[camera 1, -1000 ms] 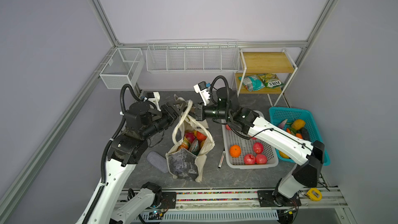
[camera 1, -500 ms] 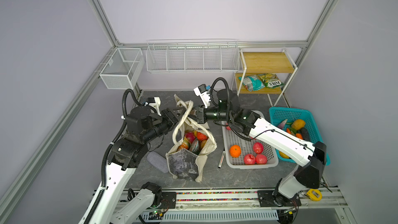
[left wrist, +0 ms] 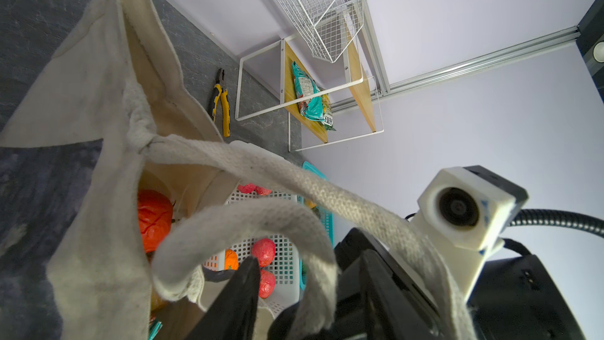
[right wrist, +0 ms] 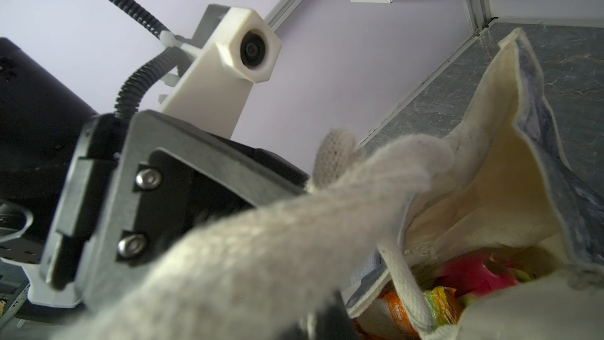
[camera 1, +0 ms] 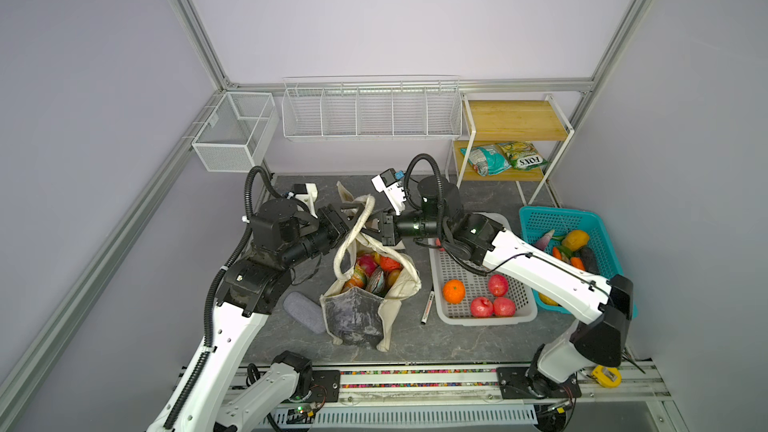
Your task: Place the food into the grocery bag and tie it
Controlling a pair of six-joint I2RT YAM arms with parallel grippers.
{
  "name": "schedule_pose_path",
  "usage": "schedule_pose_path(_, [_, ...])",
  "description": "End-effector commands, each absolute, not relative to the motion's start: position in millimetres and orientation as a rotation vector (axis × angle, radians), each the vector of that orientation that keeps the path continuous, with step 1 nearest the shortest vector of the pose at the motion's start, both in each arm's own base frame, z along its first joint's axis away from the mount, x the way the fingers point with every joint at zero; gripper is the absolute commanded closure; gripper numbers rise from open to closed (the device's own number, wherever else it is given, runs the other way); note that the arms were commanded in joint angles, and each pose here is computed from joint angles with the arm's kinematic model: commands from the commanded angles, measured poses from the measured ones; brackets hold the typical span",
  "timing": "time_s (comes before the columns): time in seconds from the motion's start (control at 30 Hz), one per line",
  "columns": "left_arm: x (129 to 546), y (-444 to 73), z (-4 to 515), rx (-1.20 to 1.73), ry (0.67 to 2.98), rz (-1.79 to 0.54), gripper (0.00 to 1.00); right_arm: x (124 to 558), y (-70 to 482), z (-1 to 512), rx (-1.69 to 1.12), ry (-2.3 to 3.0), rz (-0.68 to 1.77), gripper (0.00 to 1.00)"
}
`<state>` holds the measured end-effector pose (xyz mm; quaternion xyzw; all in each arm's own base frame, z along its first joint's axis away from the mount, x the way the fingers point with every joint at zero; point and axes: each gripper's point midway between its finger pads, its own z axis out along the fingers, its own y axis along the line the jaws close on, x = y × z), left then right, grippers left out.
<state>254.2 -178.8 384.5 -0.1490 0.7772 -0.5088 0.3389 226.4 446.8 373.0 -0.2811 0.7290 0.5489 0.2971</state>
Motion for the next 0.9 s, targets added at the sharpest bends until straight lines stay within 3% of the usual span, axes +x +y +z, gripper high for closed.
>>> schedule_pose_path(0.0, [252.6,-179.0,381.9,-0.381,2.016,-1.338,0.53,209.8,441.1,377.4,-0.803,1.916,1.479,0.93])
schedule_pose_path(0.47, [251.8,-193.3,392.2,-0.3,2.019,-1.366,0.58,201.5,439.7,375.9,-0.829,1.908,1.49,0.93])
schedule_pose_path(0.87, [251.9,-196.4,393.4,-0.282,2.027,-1.356,0.79,197.3,436.1,382.6,-0.836,1.891,1.49,0.93])
